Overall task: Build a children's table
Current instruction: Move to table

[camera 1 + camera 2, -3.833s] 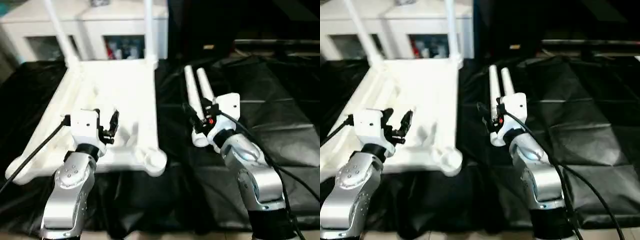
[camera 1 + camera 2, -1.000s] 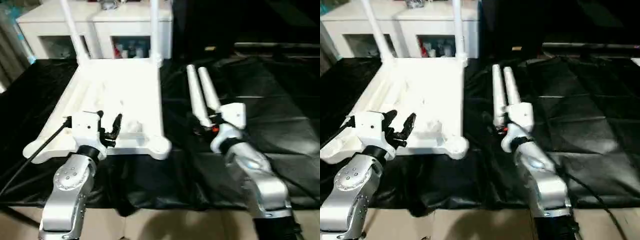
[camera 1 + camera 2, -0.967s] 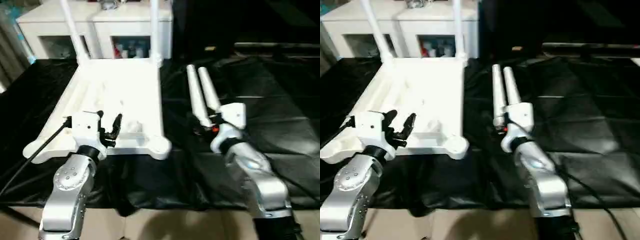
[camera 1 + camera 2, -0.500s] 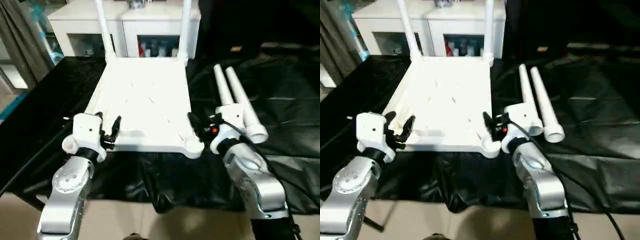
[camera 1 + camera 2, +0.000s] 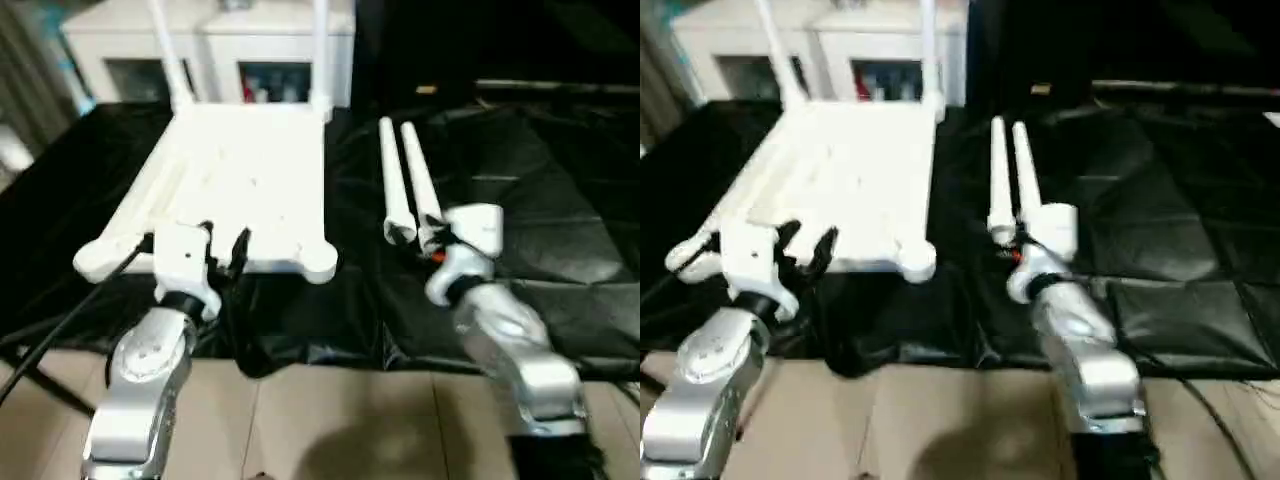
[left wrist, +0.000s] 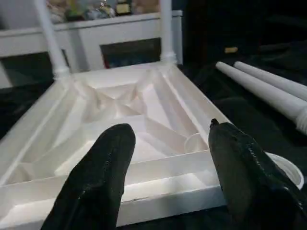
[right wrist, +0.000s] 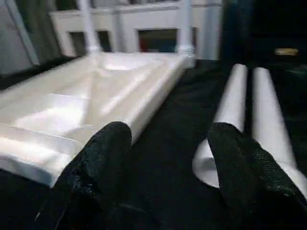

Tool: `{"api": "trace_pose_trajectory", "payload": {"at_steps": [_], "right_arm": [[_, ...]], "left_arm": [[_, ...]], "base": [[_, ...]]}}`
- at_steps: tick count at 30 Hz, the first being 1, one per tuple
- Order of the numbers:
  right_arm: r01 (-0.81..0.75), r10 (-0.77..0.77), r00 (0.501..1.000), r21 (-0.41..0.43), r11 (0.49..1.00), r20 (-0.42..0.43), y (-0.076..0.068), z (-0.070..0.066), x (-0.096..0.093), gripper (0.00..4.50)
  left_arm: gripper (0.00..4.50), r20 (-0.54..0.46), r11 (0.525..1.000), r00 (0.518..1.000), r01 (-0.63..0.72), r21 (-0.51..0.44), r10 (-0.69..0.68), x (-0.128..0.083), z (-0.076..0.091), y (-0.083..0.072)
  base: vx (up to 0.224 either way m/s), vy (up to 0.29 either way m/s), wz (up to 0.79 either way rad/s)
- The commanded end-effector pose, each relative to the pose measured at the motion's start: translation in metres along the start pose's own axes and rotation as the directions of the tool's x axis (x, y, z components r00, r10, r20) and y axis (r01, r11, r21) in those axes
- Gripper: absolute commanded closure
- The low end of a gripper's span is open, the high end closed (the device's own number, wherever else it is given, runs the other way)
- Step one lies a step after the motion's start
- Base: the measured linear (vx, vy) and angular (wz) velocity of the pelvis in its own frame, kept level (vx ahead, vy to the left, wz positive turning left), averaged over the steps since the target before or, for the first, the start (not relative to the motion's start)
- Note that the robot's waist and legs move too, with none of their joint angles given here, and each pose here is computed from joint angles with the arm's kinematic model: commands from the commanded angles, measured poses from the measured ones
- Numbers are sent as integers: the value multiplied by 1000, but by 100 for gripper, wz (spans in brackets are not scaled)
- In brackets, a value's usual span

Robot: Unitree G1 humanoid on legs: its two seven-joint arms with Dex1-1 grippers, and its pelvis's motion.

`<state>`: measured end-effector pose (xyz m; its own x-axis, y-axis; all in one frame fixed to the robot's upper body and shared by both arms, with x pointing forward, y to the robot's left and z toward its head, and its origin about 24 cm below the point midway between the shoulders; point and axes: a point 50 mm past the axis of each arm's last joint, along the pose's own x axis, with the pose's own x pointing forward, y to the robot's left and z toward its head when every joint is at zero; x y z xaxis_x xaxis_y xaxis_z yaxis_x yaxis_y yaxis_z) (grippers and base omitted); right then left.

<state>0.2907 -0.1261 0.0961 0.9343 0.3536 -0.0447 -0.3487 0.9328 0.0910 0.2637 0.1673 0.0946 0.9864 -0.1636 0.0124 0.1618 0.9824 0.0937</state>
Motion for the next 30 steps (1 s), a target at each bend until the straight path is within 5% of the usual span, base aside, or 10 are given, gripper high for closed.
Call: {"api": "trace_pose_trajectory", "payload": {"at_steps": [1,7,11,30], "right_arm": [[0,0,1000,6,1000,14,-1,5,1,155],[-53,53,999,-56,997,-1,5,6,2,155],[-52,52,998,-18,998,21,8,7,4,155],[-10,10,999,-4,1000,32,2,9,3,155]], "left_arm": [[159,7,1000,1000,-17,-12,17,0,1,4],[159,21,999,999,-37,-27,38,0,3,10],[159,20,999,999,-36,-28,36,-1,3,10],[159,21,998,999,36,-44,-35,3,2,4]], "base": [[-44,-72,25],[-47,-26,17],[51,-9,58],[186,10,0]]}}
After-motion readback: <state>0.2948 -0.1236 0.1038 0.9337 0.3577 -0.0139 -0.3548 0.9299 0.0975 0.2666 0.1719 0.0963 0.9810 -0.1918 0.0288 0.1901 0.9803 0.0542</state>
